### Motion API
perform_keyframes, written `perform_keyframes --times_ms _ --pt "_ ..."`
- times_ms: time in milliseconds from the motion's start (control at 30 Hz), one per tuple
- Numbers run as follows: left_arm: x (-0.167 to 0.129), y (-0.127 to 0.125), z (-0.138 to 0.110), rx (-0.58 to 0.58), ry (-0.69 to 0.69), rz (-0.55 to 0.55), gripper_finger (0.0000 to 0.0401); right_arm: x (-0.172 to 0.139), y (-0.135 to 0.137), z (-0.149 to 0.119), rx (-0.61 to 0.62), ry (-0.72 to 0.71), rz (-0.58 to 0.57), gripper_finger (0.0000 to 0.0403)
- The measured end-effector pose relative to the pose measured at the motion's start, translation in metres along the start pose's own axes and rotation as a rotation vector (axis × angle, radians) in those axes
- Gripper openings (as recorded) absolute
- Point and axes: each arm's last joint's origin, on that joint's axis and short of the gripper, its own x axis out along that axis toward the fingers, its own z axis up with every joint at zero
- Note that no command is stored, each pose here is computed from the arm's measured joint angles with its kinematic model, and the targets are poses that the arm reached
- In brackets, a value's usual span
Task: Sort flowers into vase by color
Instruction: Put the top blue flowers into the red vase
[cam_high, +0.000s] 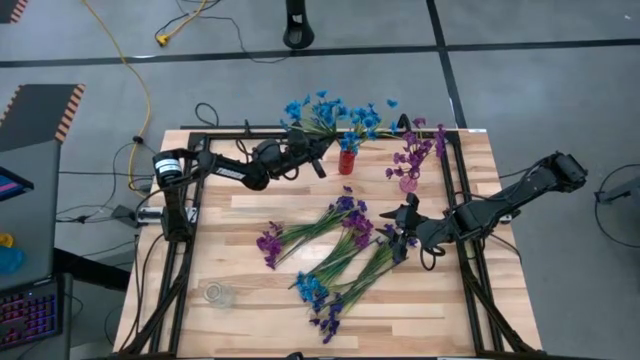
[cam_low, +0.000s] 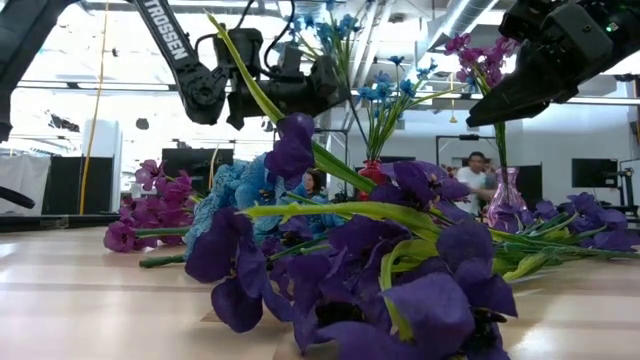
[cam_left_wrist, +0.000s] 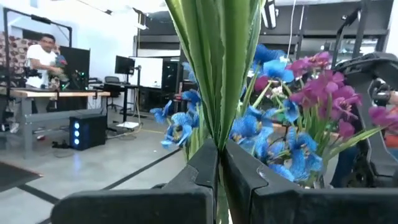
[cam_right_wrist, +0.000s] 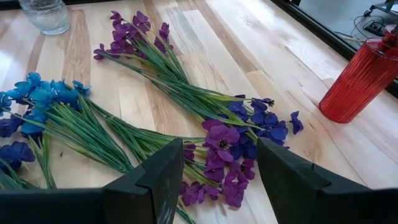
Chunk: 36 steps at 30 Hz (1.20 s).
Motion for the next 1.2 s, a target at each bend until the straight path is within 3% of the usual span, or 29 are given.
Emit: perform_keyframes --times_ms 267,767,1200 --pt "0.0 -0.001 -0.004 0.019 0.045 -0.017 0.0 0.0 0.0 0.0 0.0 0.0 0.0 0.023" --pt "0.01 -0.001 0.006 0.077 0.006 0.004 0.0 0.0 0.0 0.0 0.0 0.0 0.0 0.023" --pt "0.017 -0.001 0.004 0.111 0.087 0.008 0.0 0.0 0.0 0.0 0.0 0.0 0.0 0.023"
